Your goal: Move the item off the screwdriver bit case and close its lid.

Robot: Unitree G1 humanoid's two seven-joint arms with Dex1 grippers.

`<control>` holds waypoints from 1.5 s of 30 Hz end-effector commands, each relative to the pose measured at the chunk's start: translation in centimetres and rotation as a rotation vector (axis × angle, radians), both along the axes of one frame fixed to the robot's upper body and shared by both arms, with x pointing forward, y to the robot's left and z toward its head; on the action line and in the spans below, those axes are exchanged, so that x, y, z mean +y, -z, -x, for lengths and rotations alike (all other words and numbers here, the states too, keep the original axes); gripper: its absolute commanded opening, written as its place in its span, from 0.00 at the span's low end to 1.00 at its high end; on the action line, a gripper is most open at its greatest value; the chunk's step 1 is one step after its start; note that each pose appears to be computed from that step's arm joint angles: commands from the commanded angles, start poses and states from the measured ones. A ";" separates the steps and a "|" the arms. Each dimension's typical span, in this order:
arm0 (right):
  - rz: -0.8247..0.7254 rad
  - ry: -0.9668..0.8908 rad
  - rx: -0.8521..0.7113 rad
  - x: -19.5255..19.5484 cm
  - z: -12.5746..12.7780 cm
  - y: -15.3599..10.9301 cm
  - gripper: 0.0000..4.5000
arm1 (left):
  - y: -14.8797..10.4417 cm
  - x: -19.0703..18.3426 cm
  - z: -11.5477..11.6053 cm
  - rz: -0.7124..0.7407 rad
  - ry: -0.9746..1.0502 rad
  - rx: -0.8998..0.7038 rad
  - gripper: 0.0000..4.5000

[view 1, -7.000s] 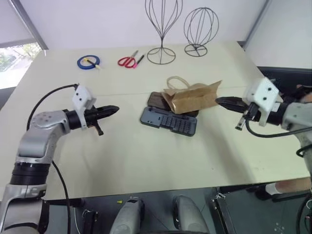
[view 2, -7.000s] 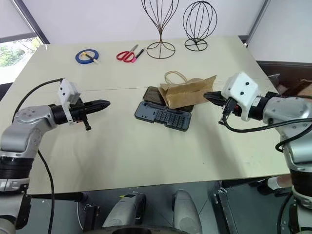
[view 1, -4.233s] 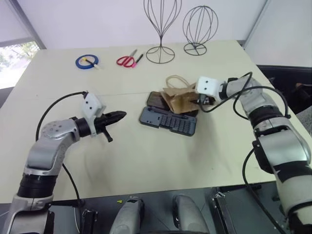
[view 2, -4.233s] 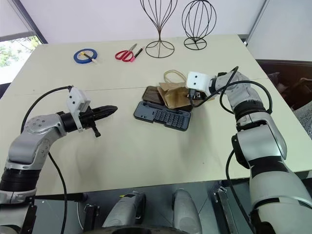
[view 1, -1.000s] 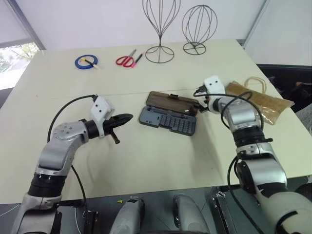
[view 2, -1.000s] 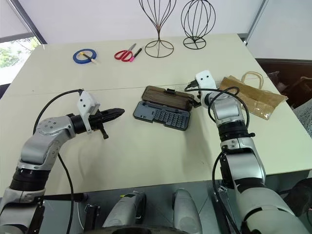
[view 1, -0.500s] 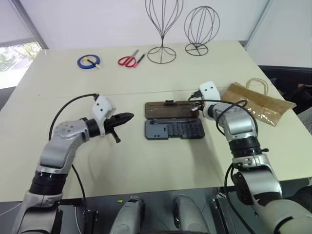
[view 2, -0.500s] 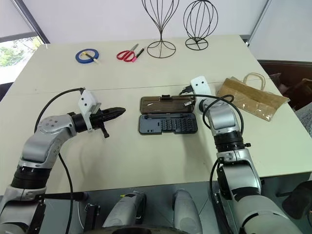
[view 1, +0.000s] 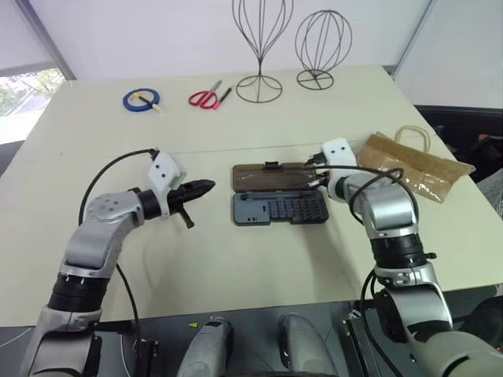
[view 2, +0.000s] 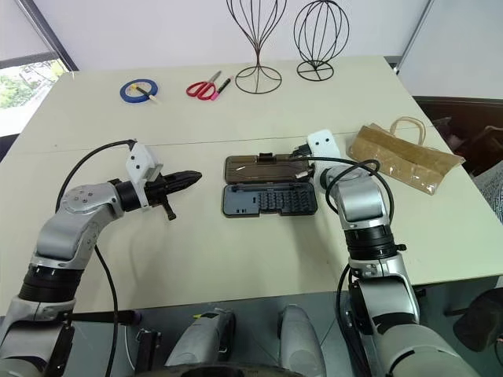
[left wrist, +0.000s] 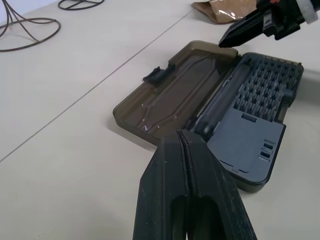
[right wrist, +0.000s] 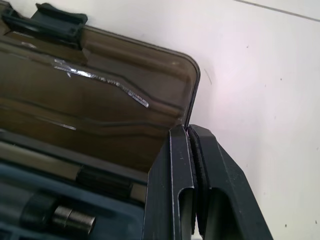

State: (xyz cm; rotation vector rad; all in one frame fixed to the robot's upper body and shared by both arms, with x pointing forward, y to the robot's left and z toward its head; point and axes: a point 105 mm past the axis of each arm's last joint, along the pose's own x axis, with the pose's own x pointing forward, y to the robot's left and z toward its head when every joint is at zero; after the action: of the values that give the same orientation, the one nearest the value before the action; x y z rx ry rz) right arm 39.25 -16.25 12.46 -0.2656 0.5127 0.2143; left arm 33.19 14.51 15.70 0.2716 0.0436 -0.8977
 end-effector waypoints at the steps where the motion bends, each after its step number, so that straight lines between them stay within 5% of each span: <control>1: -0.008 -0.034 0.055 0.7 0.5 1.5 0.06 | -0.8 -0.3 0.0 -0.006 0.016 -0.043 0.00; 3: -0.014 -0.022 0.046 0.5 0.2 1.2 0.21 | -0.9 -0.4 0.0 -0.006 0.017 -0.044 0.00; 10: 0.011 -0.005 0.034 0.2 -0.6 0.9 0.98 | -0.9 -0.4 -0.1 -0.009 0.021 -0.048 0.00; 19: -0.041 0.002 0.087 1.1 -0.4 1.9 0.98 | -0.9 -0.3 0.0 -0.012 0.013 -0.051 0.00; 22: -0.048 -0.004 0.106 1.5 -0.1 2.2 0.80 | -0.9 -0.3 0.0 -0.011 0.010 -0.051 0.00; 29: -0.034 -0.004 0.126 1.6 0.0 2.6 0.01 | -0.9 -0.3 0.0 -0.010 0.007 -0.051 0.00; 45: -0.103 0.131 0.244 2.8 3.7 1.2 0.01 | -0.6 -0.5 0.3 -0.007 0.013 -0.041 0.00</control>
State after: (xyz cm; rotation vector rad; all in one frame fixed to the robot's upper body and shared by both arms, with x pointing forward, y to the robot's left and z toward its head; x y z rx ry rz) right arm 36.18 -13.71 11.76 -0.1198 0.7264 0.1520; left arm 33.25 14.34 15.29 0.2789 0.0539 -0.8949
